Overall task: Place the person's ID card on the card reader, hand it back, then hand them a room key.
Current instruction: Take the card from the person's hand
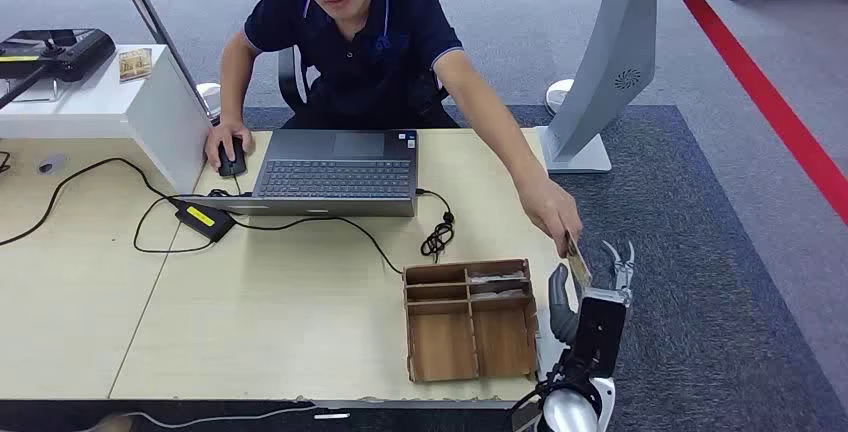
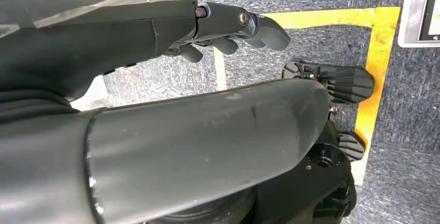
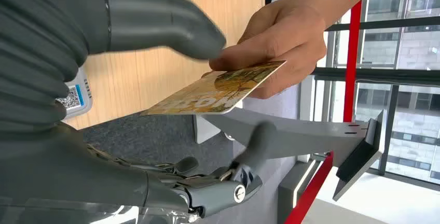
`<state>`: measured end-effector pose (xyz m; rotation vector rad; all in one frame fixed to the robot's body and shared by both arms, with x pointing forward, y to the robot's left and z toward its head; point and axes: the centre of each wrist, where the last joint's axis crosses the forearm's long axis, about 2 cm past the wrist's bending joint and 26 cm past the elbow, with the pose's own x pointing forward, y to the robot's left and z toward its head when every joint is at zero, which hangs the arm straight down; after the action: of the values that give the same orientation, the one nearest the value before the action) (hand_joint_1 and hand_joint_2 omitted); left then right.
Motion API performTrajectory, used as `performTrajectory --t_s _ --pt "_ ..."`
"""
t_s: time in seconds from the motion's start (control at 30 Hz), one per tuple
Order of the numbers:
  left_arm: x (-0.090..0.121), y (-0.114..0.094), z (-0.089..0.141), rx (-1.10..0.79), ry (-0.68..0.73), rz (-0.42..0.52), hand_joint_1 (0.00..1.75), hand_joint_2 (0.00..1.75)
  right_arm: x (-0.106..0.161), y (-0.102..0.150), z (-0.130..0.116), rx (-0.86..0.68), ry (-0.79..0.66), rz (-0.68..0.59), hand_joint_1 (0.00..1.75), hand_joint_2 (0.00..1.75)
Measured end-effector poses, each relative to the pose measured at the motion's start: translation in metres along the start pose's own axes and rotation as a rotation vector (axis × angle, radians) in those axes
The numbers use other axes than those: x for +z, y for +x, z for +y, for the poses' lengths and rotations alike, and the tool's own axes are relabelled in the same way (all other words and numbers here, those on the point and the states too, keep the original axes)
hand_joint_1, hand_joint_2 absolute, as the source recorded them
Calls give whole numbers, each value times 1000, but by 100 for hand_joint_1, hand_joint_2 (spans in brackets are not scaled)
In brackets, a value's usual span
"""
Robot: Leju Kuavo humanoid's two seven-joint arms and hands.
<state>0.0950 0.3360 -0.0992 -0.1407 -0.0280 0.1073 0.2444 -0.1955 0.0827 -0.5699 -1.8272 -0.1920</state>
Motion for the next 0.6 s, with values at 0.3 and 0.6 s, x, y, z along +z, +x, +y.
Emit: performTrajectory --t_s 0.3,0.6 --pt "0 0 0 -1 -1 0 0 0 0 1 0 8 3 -10 175 175" --pt "0 0 0 -2 -3 0 0 0 0 1 -1 8 3 -10 175 175"
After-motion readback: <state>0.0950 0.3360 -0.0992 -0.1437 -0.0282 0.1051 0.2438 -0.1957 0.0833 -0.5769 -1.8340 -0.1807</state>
